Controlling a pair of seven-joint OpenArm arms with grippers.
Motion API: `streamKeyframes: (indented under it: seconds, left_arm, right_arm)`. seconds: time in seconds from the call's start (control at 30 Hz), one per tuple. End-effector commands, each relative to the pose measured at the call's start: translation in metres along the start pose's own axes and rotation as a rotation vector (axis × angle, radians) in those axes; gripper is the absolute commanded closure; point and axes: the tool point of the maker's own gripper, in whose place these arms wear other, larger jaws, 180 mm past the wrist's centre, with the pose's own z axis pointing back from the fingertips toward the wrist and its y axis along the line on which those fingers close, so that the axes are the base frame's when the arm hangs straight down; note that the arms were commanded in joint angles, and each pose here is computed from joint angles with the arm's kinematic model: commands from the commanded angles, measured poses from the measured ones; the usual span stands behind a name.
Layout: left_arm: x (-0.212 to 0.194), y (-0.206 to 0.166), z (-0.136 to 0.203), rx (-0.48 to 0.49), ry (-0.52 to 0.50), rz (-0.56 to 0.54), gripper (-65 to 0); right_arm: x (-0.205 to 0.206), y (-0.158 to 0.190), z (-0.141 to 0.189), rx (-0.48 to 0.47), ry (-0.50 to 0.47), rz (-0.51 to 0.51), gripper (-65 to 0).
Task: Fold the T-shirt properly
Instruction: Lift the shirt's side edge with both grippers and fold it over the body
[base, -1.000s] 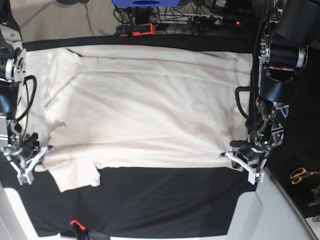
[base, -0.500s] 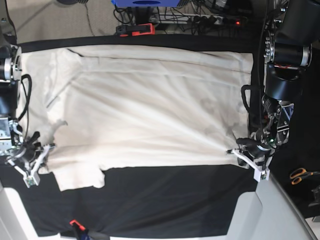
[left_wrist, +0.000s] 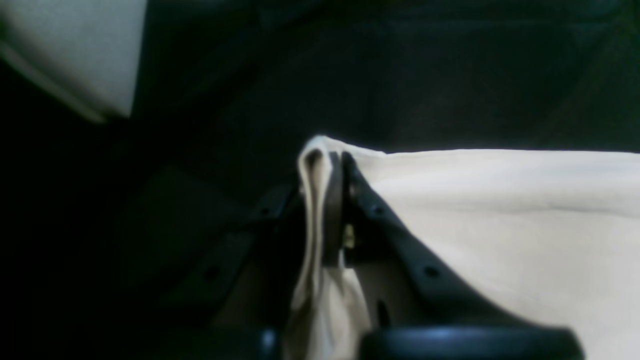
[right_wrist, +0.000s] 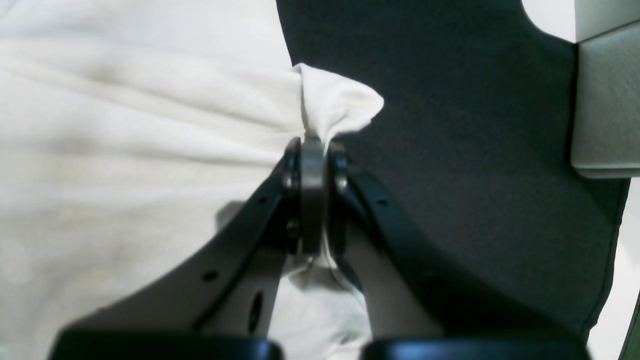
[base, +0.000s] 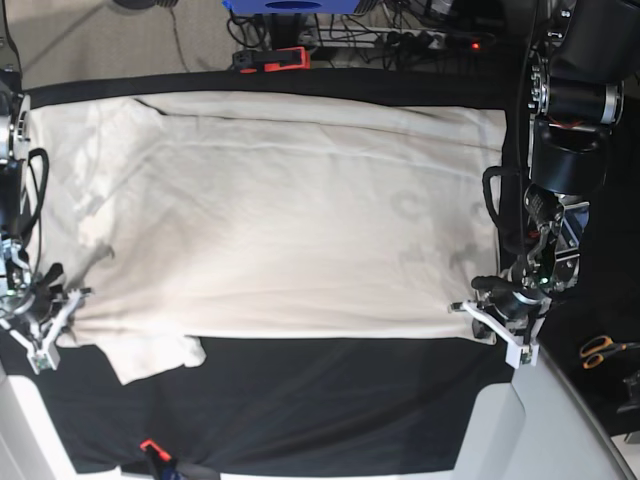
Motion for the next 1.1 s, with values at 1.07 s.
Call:
streamKeyframes:
  seconds: [1.07]
  left_arm:
    - [-0.044, 0.007, 0.083, 0.006, 0.039, -0.055, 0.0]
  right_arm:
    - [-0.04, 0.021, 0.058, -0.06, 0.169, 0.212, -0.6]
